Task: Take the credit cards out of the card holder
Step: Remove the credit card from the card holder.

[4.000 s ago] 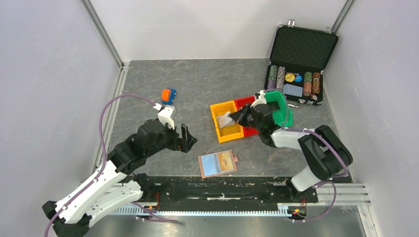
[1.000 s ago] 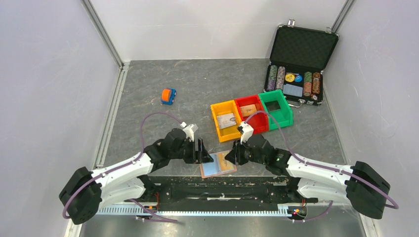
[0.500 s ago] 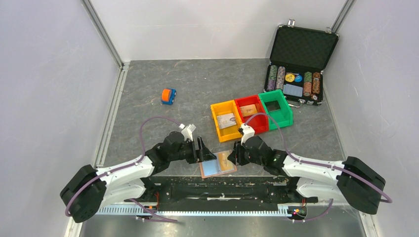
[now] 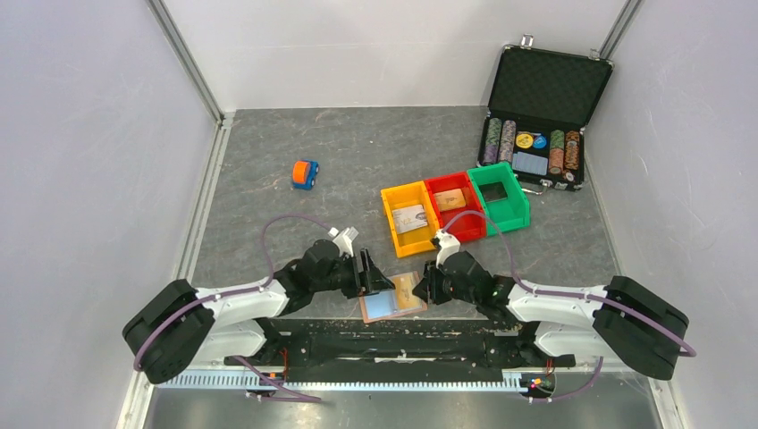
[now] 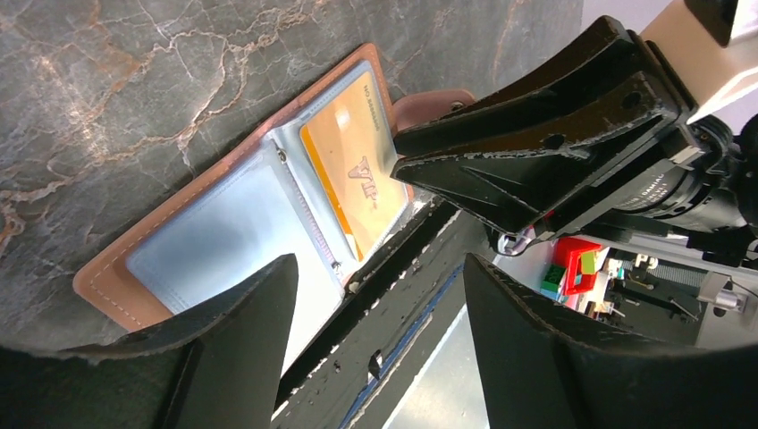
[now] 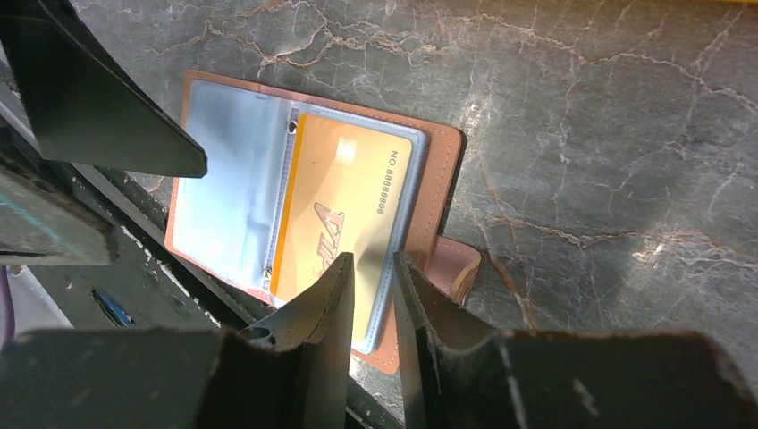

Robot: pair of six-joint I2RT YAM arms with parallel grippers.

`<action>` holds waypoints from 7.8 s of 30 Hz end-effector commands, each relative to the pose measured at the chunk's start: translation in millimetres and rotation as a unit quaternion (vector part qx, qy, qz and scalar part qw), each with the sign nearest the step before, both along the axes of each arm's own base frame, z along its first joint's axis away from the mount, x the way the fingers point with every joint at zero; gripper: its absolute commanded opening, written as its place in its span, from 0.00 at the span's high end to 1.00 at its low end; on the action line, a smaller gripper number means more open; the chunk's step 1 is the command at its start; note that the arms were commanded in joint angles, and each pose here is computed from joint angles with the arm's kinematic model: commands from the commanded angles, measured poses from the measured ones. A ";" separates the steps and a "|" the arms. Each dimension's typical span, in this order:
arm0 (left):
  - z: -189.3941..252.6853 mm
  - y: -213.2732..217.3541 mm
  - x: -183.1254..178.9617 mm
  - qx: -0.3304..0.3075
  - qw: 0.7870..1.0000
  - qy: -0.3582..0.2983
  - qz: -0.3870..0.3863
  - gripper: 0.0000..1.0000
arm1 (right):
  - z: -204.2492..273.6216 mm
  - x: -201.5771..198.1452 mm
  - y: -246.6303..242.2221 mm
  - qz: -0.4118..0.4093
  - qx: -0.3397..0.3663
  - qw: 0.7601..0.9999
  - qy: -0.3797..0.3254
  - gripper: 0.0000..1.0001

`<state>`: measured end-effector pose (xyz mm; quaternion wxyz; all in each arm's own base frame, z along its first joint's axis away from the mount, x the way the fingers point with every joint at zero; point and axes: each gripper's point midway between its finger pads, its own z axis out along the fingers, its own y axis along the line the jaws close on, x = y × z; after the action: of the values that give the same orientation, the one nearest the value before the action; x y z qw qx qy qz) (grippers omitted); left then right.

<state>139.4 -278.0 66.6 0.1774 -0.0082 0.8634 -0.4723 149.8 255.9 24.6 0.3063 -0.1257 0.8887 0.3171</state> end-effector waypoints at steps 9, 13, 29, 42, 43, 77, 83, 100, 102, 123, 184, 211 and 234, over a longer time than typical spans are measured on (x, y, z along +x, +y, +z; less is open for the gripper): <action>-4.2 -18.3 -0.1 -0.003 1.000 -0.005 -0.009 0.28 | 18.0 1.3 7.4 0.000 0.028 1.000 -0.007 0.78; -9.5 -20.6 -1.1 0.005 1.000 -0.003 -0.013 0.29 | 33.7 6.3 11.6 -0.002 0.039 0.999 -0.021 0.73; -15.5 -22.1 -3.8 0.013 1.000 -0.001 -0.016 0.32 | 16.7 3.9 13.3 -0.008 0.040 0.999 0.000 0.77; -4.8 -33.4 2.8 0.010 1.000 -0.009 -0.017 0.33 | 5.6 -5.7 4.4 -0.013 0.038 0.999 0.020 0.81; -4.1 -33.8 3.6 0.010 1.000 -0.012 -0.016 0.34 | 8.8 -4.7 5.5 -0.012 0.038 0.999 0.017 0.81; 7.1 -46.3 -4.7 -0.050 0.999 0.011 -0.003 0.73 | -13.7 -20.7 -1.2 -0.014 0.051 0.997 0.055 0.88; 7.0 -42.4 -5.3 -0.048 0.999 0.009 0.002 0.93 | -13.5 -20.3 -0.6 -0.014 0.051 0.997 0.055 0.88; -18.1 -15.7 -8.6 0.011 0.999 0.017 0.029 0.98 | -20.3 -20.3 -6.0 -0.025 0.041 0.997 0.059 0.89; -20.6 -11.5 -7.9 0.020 0.999 0.016 0.036 0.98 | -19.0 -19.8 -5.2 -0.024 0.042 0.997 0.057 0.89; -14.6 -9.5 -8.6 -0.007 0.999 0.009 0.035 0.94 | -10.3 -17.1 -1.1 -0.021 0.054 0.997 0.048 0.89; -29.0 -5.2 3.3 0.028 0.999 -0.009 0.025 0.58 | 18.3 7.6 31.3 -0.017 0.075 0.997 0.020 0.85; -5.6 -10.7 2.2 -0.044 0.998 -0.037 0.027 0.74 | -3.2 -2.8 24.9 -0.015 0.063 0.997 0.048 0.85; -9.1 -10.0 -0.6 -0.058 0.997 -0.033 0.027 0.84 | -7.3 -3.9 24.1 -0.017 0.060 0.997 0.053 0.85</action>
<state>135.4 -282.9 35.1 0.1986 -0.0268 0.8528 -0.4823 148.5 282.9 25.0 0.2763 -0.0755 0.8800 0.3789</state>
